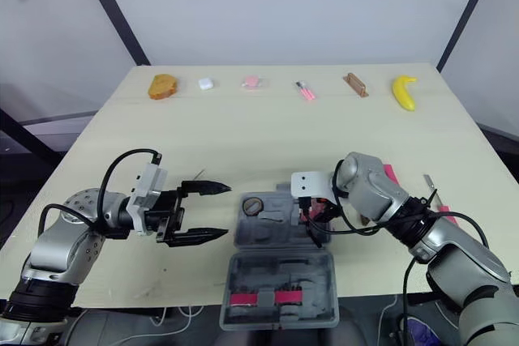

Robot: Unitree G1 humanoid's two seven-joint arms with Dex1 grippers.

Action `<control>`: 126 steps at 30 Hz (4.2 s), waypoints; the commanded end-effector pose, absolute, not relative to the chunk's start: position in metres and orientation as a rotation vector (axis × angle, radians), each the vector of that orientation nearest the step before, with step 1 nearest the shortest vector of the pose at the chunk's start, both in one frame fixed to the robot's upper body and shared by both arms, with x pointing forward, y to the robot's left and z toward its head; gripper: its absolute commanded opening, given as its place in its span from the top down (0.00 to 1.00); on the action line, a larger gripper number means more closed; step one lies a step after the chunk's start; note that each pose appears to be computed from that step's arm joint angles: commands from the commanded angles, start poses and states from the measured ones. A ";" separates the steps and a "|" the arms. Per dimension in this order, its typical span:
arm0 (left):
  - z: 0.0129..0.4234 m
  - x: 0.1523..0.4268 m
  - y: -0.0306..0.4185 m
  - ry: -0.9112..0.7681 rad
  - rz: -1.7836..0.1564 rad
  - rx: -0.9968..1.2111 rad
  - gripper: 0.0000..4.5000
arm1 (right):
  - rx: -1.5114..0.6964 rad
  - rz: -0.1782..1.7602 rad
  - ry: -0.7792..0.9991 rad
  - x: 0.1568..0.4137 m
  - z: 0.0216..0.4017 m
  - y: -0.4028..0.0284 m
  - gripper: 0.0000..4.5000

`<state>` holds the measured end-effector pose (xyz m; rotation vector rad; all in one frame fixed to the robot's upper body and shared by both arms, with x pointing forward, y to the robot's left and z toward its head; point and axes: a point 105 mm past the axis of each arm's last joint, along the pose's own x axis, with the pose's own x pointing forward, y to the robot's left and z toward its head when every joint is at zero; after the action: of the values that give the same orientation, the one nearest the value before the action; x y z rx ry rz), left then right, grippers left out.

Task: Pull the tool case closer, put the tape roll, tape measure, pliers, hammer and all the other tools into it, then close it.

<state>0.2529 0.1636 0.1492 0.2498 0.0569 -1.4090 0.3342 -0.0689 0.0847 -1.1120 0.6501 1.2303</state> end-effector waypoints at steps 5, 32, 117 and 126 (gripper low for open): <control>0.155 0.249 0.160 0.026 -1.433 0.299 0.00 | -1.095 1.189 0.631 0.335 0.093 -0.075 0.01; 0.155 0.247 0.155 0.020 -1.454 0.279 0.00 | -0.340 1.154 0.085 0.313 0.109 -0.097 0.35; 0.149 0.248 0.178 0.002 -1.275 0.194 0.00 | -0.281 1.096 -0.114 0.322 0.075 -0.097 0.60; 0.137 0.246 0.209 -0.005 -1.040 0.140 0.00 | -0.241 0.841 -0.210 0.292 0.121 -0.154 0.60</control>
<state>0.2458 0.1988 0.1297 0.1288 0.0387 -1.1010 0.2961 -0.1390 0.1076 -0.2566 -0.1702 0.9074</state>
